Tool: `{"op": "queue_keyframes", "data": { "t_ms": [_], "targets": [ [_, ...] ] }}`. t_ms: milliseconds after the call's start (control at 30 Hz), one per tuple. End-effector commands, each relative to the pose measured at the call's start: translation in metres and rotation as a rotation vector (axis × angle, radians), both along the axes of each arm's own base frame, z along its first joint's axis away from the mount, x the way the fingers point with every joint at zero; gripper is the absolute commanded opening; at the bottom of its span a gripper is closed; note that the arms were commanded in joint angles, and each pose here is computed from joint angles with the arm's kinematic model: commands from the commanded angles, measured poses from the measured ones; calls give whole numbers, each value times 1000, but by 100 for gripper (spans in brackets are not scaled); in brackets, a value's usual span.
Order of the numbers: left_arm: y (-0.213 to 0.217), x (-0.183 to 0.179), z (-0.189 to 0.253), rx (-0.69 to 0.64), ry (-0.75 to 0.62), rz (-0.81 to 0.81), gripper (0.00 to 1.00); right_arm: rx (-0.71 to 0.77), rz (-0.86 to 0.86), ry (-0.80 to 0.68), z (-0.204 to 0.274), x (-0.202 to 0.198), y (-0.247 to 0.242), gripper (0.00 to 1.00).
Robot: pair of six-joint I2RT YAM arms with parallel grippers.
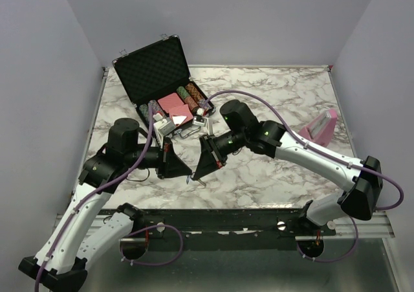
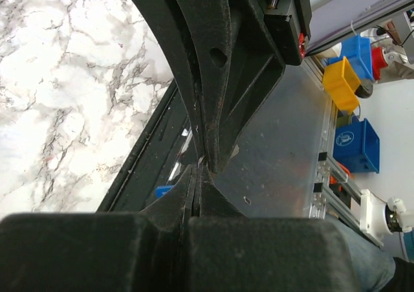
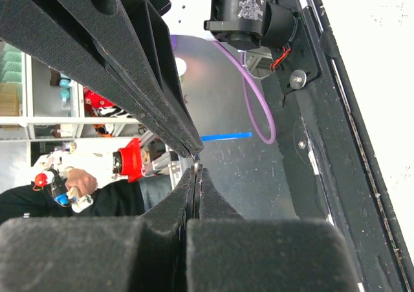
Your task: Remove the keys from the keyring
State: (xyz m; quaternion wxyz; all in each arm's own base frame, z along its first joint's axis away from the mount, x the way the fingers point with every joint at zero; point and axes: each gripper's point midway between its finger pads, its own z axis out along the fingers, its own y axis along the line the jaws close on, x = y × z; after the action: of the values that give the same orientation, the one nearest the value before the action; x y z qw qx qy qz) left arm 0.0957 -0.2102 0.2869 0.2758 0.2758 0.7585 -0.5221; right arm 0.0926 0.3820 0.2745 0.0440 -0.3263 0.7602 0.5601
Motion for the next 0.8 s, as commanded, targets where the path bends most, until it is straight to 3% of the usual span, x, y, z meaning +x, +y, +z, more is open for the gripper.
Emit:
{"op": "queue_keyframes", "data": {
  "t_ms": [0,100,200,300,567,767],
  "targets": [
    [0,-10,6,-8,10,-56,0,31,29,-15,13,-2,0,1],
    [-1,-2,6,1,13,-20,4,26,26,-16,11,-2,0,1],
    [0,2,9,-2,2,11,27,19,13,-19,9,-1,-1,1],
    [1,5,14,0,-14,45,43,21,5,-19,8,-1,-3,1],
    [11,28,27,21,-66,221,60,11,-28,-19,6,1,-4,1],
    [21,39,37,-78,-86,396,73,-11,-127,16,1,14,4,1]
  ]
}}
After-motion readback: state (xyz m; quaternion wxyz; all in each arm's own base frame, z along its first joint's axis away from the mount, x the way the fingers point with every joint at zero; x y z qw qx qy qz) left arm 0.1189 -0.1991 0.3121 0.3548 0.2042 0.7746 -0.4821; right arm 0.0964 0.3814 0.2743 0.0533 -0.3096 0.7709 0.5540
